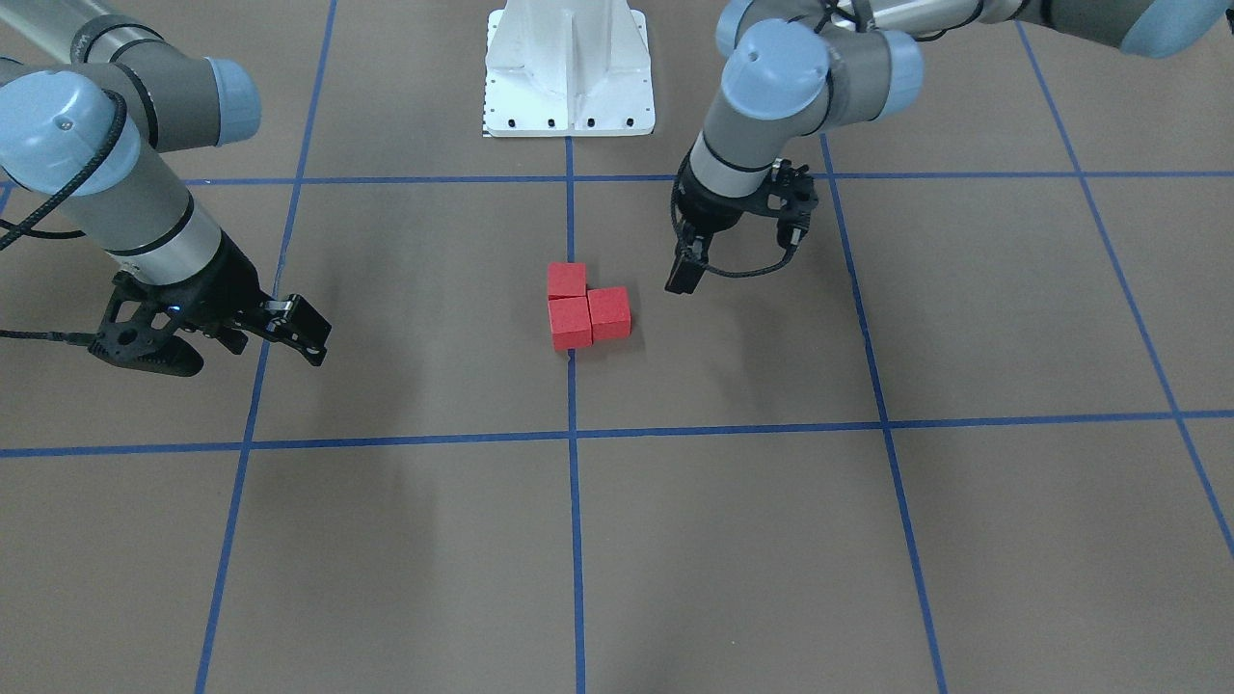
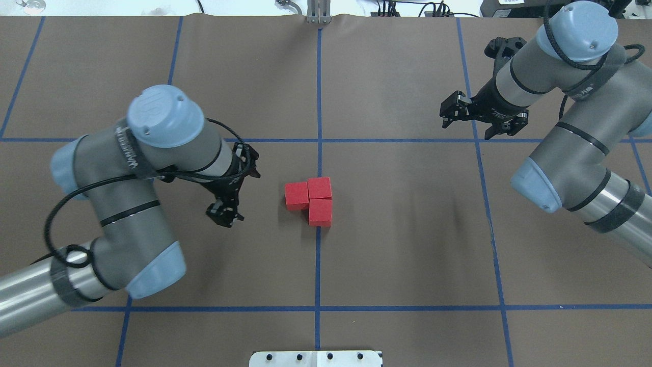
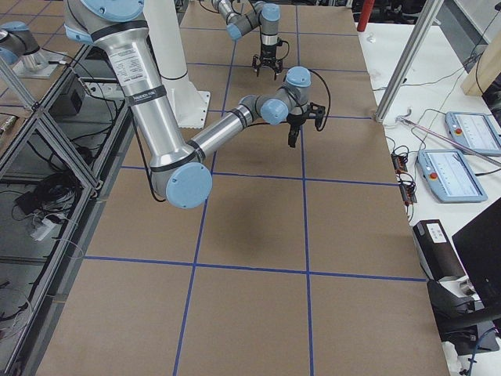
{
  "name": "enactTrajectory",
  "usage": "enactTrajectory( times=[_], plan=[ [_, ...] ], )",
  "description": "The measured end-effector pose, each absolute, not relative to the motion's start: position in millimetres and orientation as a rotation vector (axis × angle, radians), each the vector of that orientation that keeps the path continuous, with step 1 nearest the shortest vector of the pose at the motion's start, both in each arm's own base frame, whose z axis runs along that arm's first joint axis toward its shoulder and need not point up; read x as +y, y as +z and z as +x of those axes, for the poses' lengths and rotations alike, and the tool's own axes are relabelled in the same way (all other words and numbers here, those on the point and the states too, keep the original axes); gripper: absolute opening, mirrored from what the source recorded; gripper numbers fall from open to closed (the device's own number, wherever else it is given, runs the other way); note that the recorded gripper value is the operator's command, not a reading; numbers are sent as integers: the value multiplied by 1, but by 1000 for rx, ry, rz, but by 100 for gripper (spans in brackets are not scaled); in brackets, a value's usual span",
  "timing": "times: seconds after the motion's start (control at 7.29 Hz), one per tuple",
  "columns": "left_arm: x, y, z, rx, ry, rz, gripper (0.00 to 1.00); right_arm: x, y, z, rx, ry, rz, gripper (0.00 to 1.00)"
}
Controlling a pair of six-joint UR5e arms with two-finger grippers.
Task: Form red blocks into L shape at center
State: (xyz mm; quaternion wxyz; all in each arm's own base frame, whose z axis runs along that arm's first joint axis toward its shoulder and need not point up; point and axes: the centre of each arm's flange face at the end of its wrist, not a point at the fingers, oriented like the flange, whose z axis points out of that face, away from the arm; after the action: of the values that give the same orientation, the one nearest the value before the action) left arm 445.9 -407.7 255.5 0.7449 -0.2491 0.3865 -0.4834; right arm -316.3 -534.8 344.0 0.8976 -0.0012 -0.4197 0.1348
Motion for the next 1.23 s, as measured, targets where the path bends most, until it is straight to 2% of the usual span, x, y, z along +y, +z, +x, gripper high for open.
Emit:
enactTrajectory(
  times=[0.14, 0.41, 0.82, 1.23],
  plan=[
    [-383, 290, 399, 861, -894, -449, 100, -538, 357, -298, -857, 284, 6, 100],
    [-384, 342, 321, 859, -705, -277, 100, -550, 394, -237, -835, 257, 32, 100],
    [-435, 430, 184, 852, -467, -130, 100, -546, 470, -117, -824, 177, 59, 100],
    [-485, 565, 38, 858, -185, -10, 100, -526, 537, -27, -823, 125, 76, 100]
  ],
)
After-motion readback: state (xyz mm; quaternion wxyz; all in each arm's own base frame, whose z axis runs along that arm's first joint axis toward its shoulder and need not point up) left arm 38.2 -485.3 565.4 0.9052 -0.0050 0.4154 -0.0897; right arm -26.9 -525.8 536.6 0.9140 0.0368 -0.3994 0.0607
